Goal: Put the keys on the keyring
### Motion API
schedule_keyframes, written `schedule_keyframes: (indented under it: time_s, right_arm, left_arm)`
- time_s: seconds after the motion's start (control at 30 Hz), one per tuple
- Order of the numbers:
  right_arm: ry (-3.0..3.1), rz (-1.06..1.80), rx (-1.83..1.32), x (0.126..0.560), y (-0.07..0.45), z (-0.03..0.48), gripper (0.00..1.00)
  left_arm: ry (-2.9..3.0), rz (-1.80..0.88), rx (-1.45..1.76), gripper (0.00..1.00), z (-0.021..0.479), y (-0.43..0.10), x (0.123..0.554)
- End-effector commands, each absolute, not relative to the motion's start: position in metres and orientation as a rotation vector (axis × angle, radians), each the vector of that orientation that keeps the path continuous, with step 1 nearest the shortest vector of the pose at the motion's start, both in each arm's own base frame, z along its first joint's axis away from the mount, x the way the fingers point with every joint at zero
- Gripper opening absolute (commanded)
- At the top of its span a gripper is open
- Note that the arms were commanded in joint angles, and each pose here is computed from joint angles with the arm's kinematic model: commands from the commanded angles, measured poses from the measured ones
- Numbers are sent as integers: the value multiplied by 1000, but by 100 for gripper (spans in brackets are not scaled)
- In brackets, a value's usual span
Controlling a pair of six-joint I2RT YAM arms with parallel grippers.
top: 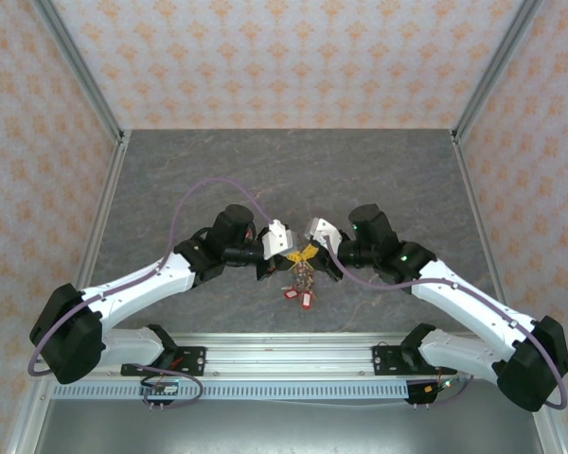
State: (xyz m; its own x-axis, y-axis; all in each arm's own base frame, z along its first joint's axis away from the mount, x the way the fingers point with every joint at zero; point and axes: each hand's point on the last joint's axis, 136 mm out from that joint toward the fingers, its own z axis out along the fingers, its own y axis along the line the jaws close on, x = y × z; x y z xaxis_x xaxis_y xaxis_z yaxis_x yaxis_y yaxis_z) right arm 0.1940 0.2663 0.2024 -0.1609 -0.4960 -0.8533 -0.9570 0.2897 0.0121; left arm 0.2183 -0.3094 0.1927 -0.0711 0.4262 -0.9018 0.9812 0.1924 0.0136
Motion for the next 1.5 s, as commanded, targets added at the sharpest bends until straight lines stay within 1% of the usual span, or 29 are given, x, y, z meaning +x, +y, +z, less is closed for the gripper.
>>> schedule_keyframes:
  time_s: [0.0, 0.13, 0.2, 0.3, 0.4, 0.53, 0.67, 0.7, 0.73, 0.83, 0.87, 1.0, 1.1, 1.2, 1.3, 1.47]
  right_arm:
    - [1751, 754, -1328, 191, 267, 209, 3]
    - [1738, 756, -1359, 188, 267, 217, 0]
    - [1722, 770, -1368, 187, 269, 222, 0]
    - [1700, 792, -1376, 185, 272, 229, 0]
    - [1692, 802, -1381, 185, 274, 231, 0]
    - [1671, 815, -1386, 184, 276, 235, 0]
    - [1661, 822, -1389, 184, 278, 238, 0]
    - [1665, 822, -1391, 185, 278, 237, 0]
    - [1664, 821, -1392, 185, 278, 237, 1]
    - [1677, 791, -1376, 187, 274, 233, 10]
    - [1686, 771, -1369, 188, 272, 230, 11]
    - [1768, 685, -1346, 191, 257, 210, 12]
    - [1850, 675, -1343, 192, 248, 189, 14]
    - [1843, 704, -1303, 193, 250, 186, 19]
    - [1822, 719, -1275, 194, 251, 190, 20]
    - [1792, 692, -1255, 196, 249, 204, 18]
  left_arm:
    - [1514, -837, 1330, 0, 221, -315, 219]
    - [1552, -788, 1360, 0, 212, -310, 221]
    - [1568, -771, 1382, 5, 209, -309, 222]
    - [1580, -764, 1414, 5, 206, -309, 221]
    - [1583, -771, 1428, 11, 206, -310, 220]
    - [1583, -805, 1451, 13, 204, -313, 217]
    - [1585, -819, 1466, 11, 204, -314, 215]
    - [1579, -821, 1467, 4, 205, -314, 215]
    - [1574, -822, 1468, 0, 205, -315, 214]
    - [1567, -807, 1438, 0, 209, -314, 218]
    - [1562, -804, 1420, 0, 211, -314, 220]
    - [1531, -830, 1341, 0, 222, -312, 222]
    - [1516, -865, 1323, 0, 225, -312, 220]
    - [1502, -888, 1322, 0, 228, -313, 218]
    - [1498, -896, 1324, 0, 229, -313, 217]
    - [1506, -885, 1325, 0, 228, -313, 218]
